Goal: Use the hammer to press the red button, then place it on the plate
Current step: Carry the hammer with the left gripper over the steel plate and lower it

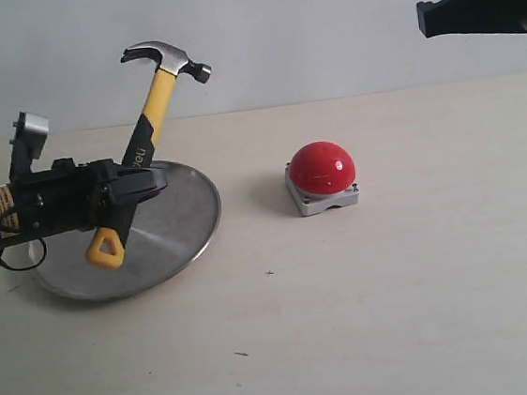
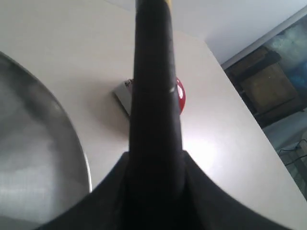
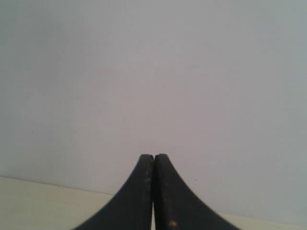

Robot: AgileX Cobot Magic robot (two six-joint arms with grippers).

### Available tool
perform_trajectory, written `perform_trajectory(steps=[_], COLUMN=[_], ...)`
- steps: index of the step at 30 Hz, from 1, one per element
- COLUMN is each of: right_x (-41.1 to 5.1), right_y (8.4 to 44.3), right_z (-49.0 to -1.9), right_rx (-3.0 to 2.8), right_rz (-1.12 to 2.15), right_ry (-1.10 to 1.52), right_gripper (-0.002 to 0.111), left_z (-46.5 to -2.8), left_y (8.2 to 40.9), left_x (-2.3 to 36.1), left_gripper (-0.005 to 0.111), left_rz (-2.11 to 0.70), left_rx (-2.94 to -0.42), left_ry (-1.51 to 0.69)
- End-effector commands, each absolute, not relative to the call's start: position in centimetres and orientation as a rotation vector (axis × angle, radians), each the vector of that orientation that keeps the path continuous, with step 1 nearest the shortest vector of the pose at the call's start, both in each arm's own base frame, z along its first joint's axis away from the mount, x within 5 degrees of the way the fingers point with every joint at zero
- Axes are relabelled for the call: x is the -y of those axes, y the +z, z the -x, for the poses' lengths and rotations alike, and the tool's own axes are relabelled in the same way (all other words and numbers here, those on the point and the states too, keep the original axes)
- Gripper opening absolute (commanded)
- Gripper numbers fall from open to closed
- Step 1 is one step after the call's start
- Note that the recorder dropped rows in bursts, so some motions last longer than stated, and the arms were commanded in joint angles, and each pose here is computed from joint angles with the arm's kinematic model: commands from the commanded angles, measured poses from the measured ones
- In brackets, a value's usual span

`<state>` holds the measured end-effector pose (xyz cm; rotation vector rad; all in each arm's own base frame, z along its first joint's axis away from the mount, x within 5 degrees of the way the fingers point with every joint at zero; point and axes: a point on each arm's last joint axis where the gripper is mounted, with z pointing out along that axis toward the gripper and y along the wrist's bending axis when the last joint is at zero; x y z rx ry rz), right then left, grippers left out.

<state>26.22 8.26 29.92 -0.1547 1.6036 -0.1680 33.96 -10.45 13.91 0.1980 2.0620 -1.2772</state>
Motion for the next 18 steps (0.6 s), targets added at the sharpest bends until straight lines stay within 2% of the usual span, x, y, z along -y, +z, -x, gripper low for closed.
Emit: perform_trajectory(steps=[1, 9, 13, 18], right_x=[-8.3, -8.4, -8.4, -8.4], right_y=[30.2, 30.2, 30.2, 30.2], right_z=[-26.2, -26.2, -26.2, -26.2], right_rx=[-1.589, -1.584, -1.589, -1.588], right_rz=[0.168, 0.180, 0.182, 0.180], right_ry=[-0.169, -0.170, -0.165, -0.162], right_gripper=[0.000, 0.000, 0.000, 0.000], left_z=[-34.8, -35.3, -35.5, -35.5], left_y=[14.9, 13.9, 13.0, 12.7], left_x=[9.1, 5.2, 5.1, 5.0], left_gripper=[0.000, 0.000, 0.000, 0.000], left_rz=[-0.190, -0.091, -0.076, -0.077], left_rx=[-1.975, -2.074, -2.160, -2.183], left_ry=[-1.337, -1.212, -1.084, -1.059])
